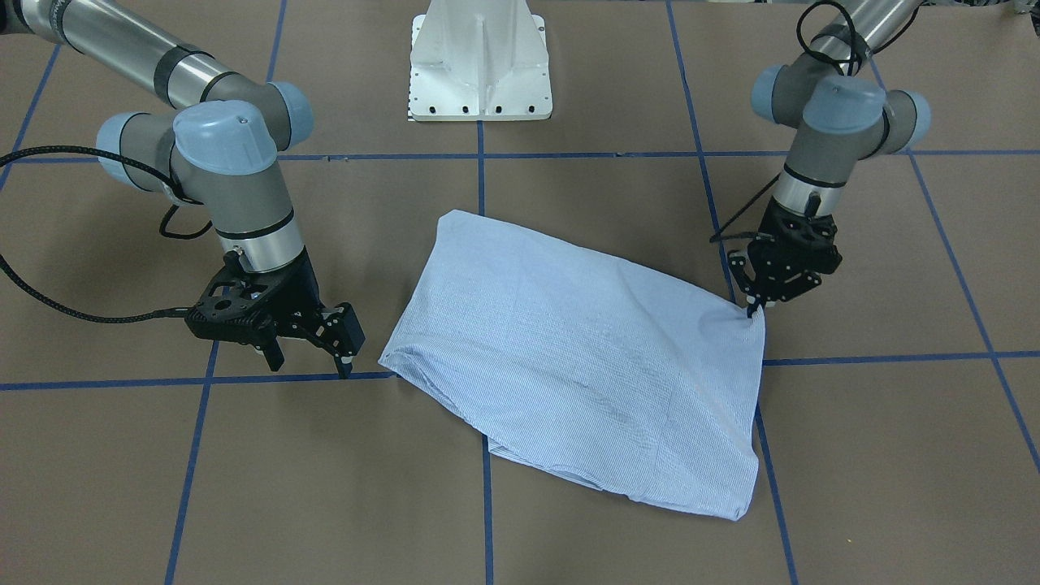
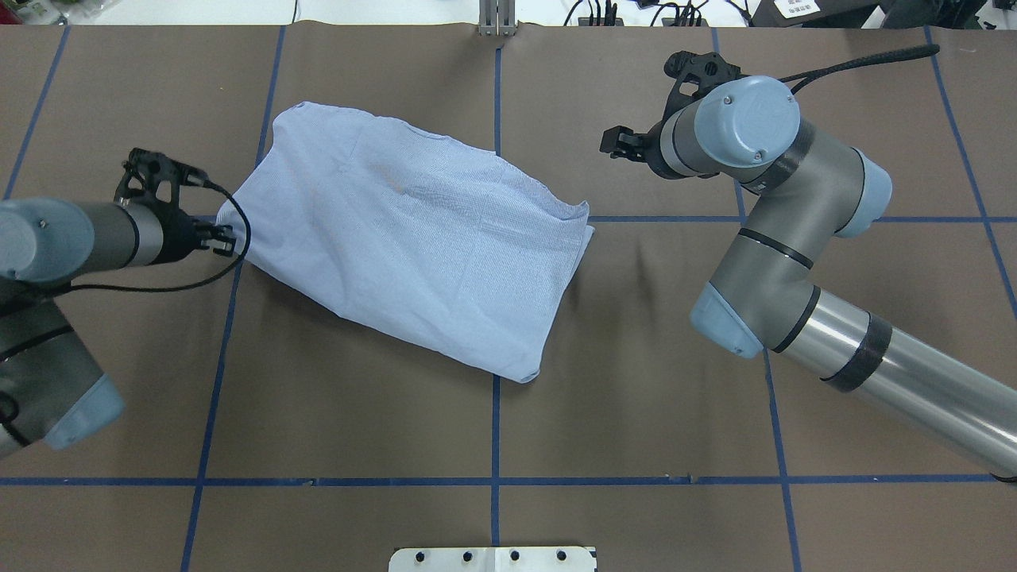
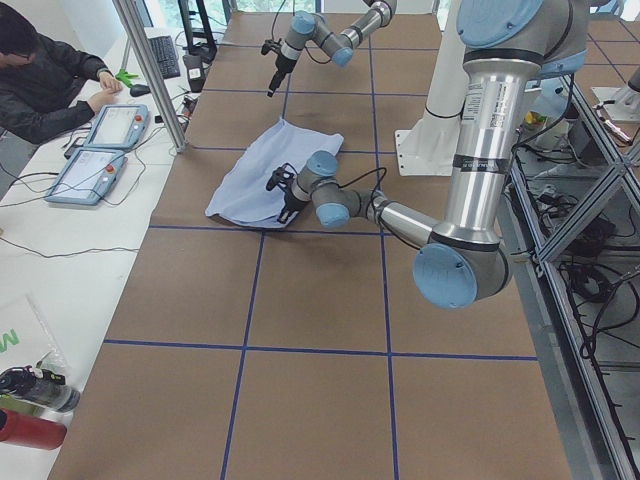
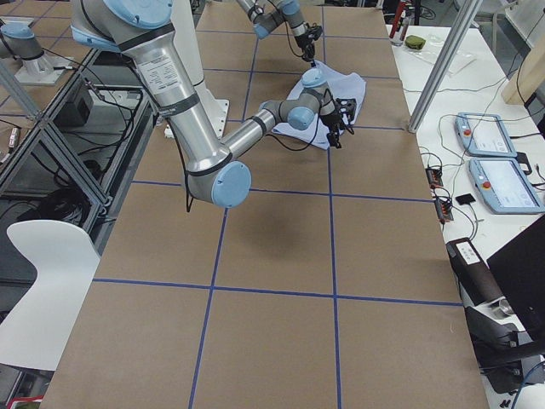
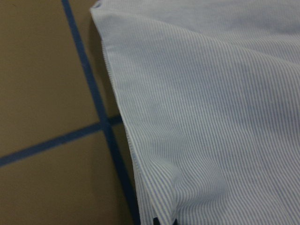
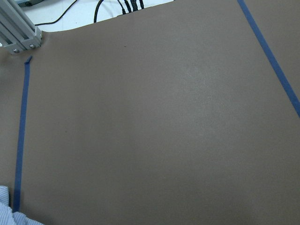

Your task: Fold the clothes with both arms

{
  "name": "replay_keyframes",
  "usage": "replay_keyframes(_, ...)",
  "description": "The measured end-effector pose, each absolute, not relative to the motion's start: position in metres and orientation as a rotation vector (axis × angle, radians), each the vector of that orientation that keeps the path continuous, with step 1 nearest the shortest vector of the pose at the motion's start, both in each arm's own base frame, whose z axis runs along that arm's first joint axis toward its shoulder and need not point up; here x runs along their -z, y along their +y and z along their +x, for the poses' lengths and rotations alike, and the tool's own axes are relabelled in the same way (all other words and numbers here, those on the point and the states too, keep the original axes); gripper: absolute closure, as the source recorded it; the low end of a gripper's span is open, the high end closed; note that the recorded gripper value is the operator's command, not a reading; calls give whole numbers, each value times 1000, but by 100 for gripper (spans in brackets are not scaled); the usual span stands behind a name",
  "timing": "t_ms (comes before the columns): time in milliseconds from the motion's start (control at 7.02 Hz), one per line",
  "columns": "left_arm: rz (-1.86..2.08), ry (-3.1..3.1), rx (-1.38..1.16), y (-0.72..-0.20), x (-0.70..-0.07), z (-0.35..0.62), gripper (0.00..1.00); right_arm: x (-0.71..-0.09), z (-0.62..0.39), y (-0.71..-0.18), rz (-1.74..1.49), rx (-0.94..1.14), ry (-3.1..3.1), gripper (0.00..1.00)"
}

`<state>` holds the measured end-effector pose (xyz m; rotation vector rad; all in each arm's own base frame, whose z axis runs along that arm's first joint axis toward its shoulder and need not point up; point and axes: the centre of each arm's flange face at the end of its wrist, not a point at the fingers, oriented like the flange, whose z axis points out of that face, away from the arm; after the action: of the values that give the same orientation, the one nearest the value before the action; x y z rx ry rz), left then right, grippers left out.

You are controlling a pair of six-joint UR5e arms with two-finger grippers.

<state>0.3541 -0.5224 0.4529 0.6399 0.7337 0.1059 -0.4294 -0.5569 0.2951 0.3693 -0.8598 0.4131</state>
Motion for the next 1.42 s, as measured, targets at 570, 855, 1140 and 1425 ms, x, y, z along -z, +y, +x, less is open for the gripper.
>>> replay_keyframes(570, 665, 617, -9, -720, -395, 399, 100, -281, -438, -542, 360, -426, -895, 0)
replay_keyframes(855, 688, 626, -3, -749, -366, 414, 0, -270, -446, -533, 351, -435, -919, 0)
replay_keyframes(1140, 727, 704, -23, -727, -366, 391, 0, -261, -461, -522, 341, -475, -930, 0)
replay_keyframes(1425, 718, 781, -57, -689, -380, 356, 0, -233, -504, -494, 301, -592, -925, 2)
